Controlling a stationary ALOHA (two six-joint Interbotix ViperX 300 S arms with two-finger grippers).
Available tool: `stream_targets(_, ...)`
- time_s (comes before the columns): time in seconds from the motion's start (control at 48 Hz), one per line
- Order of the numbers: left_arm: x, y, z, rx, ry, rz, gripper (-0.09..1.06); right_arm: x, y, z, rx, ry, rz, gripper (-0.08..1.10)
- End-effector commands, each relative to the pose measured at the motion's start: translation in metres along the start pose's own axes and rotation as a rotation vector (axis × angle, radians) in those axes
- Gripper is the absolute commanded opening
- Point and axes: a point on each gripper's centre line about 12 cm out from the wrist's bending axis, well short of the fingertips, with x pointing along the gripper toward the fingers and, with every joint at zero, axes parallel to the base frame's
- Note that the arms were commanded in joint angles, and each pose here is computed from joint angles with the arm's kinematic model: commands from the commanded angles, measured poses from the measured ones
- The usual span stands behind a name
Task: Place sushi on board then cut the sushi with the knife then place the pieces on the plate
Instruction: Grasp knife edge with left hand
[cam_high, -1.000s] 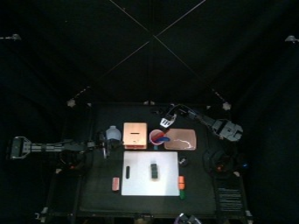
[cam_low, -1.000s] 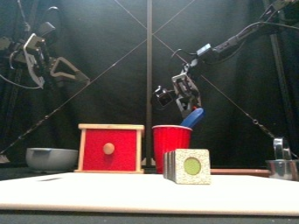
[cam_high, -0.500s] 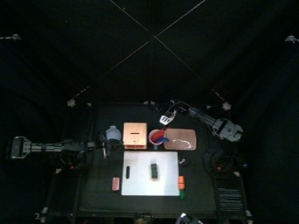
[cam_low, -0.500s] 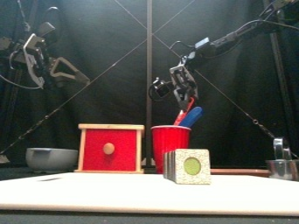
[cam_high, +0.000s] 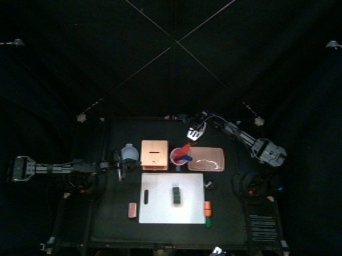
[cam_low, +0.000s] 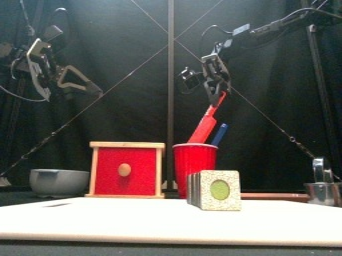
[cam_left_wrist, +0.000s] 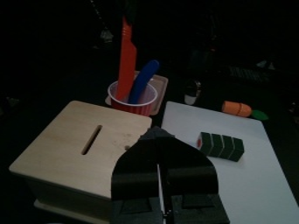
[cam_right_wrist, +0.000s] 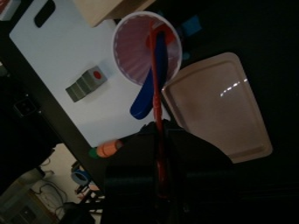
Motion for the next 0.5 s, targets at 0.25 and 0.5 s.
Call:
stream_targets(0.25, 0.002, 0.000, 0.007, -0.001, -0.020, 0.001, -0.01, -0.064, 0.028, -0.032, -0.072, -0.190, -0.055, 0.39)
stream_targets(0.5, 0.004, -0.002, 0.014, 0.002, -0.041, -0.007, -0.01, -0.082, 0.061, -0.067, -0.166, -0.411, -0.092, 0.39)
